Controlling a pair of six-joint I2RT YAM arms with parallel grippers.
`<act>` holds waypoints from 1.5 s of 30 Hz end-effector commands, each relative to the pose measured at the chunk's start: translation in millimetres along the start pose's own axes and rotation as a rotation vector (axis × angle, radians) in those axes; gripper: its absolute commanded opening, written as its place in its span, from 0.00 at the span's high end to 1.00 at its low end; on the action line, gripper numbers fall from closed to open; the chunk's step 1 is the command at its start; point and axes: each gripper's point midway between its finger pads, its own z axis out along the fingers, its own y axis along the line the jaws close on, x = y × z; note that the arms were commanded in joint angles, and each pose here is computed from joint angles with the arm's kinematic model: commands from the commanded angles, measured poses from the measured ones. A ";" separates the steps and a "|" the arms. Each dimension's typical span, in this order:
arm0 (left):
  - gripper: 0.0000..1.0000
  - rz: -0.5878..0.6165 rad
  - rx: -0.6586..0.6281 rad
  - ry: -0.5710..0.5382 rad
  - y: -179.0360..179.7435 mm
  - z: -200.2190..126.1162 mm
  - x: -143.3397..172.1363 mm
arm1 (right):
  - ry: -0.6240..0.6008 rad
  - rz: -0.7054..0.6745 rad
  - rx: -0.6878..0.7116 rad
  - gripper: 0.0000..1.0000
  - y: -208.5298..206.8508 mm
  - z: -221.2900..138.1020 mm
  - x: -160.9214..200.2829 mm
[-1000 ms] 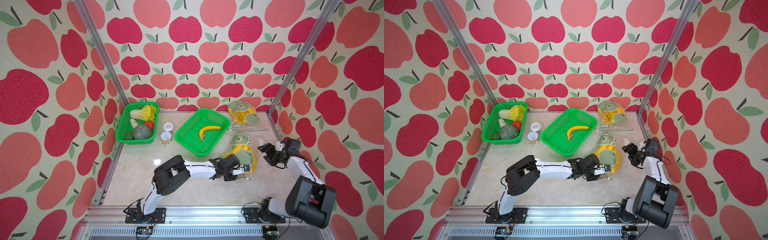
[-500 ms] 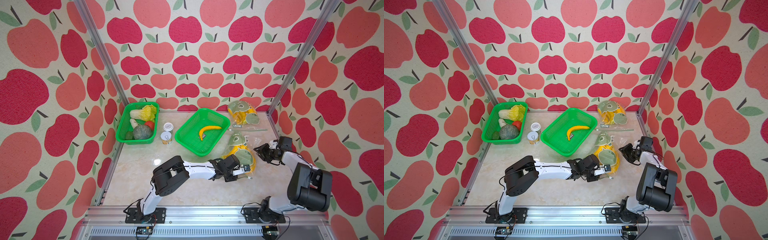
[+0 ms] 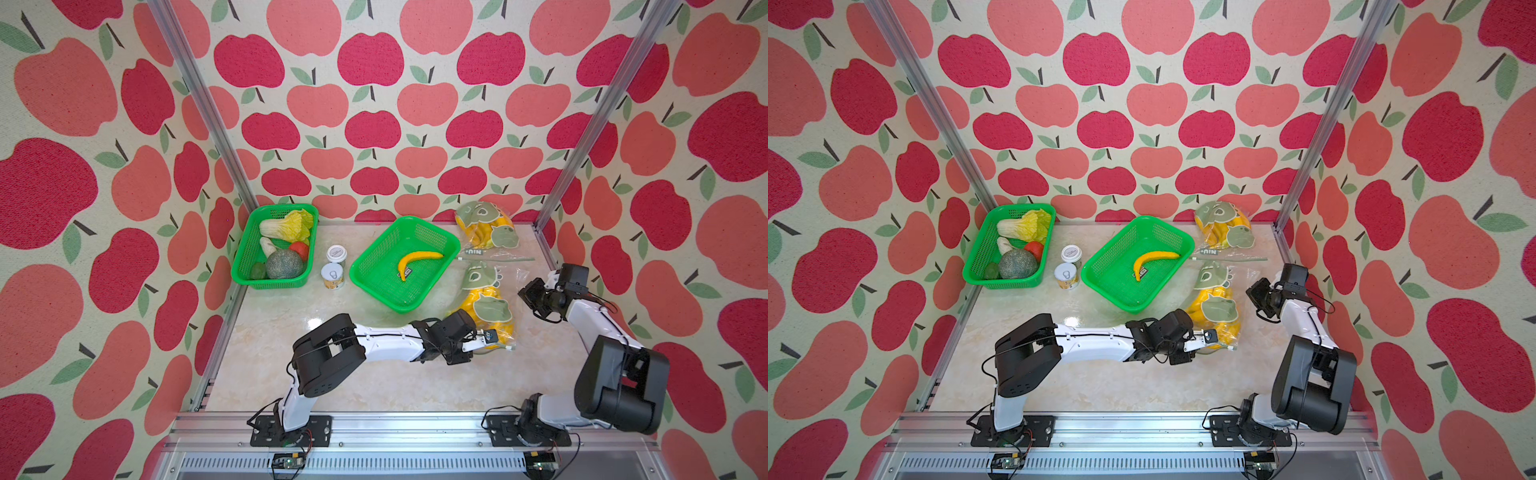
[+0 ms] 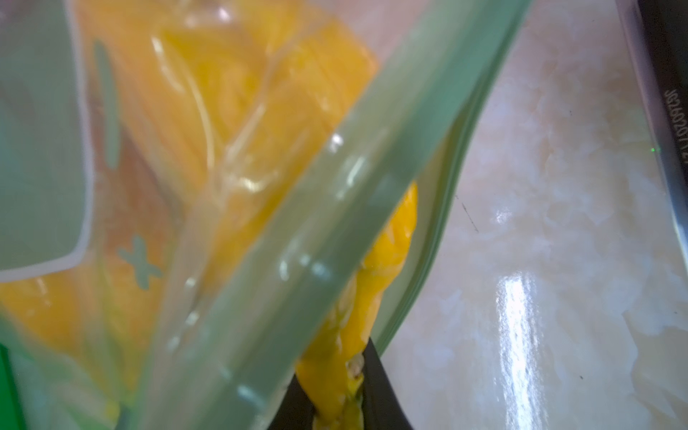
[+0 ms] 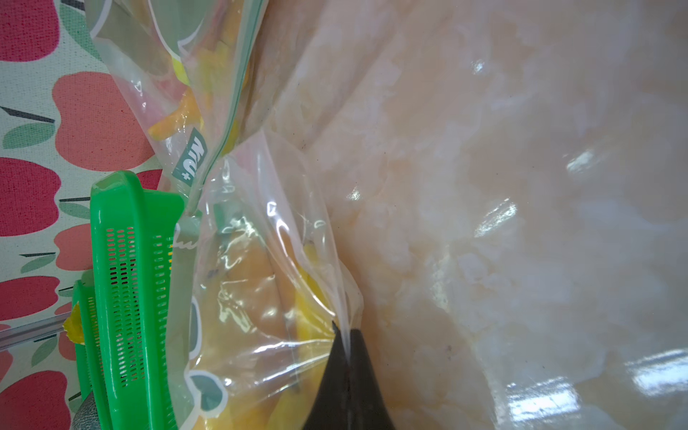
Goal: Open the zip-top bag and take out the banana
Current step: Pick up the banana from the zipper food storage bag.
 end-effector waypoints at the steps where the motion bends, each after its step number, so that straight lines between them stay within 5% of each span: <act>1: 0.85 -0.009 -0.024 0.007 -3.2 -11.0 0.2 | -0.053 -0.005 0.033 1.00 -3.1 -10.6 -17.2; 15: 0.85 -0.024 -0.034 0.050 -43.4 -34.8 17.6 | -0.092 0.048 -0.005 1.00 1.7 -23.6 -45.6; 26: 0.86 -0.097 -0.055 0.090 -68.7 -89.4 36.0 | -0.088 0.077 0.021 1.00 -10.7 -23.4 -48.6; 32: 0.86 -0.145 -0.114 0.082 -57.3 -118.4 40.6 | -0.073 0.088 0.008 1.00 -12.3 -20.2 -41.9; 45: 0.87 -0.085 -0.227 -0.011 8.5 -187.6 -21.8 | -0.064 0.073 0.012 1.00 -16.1 -24.5 -29.5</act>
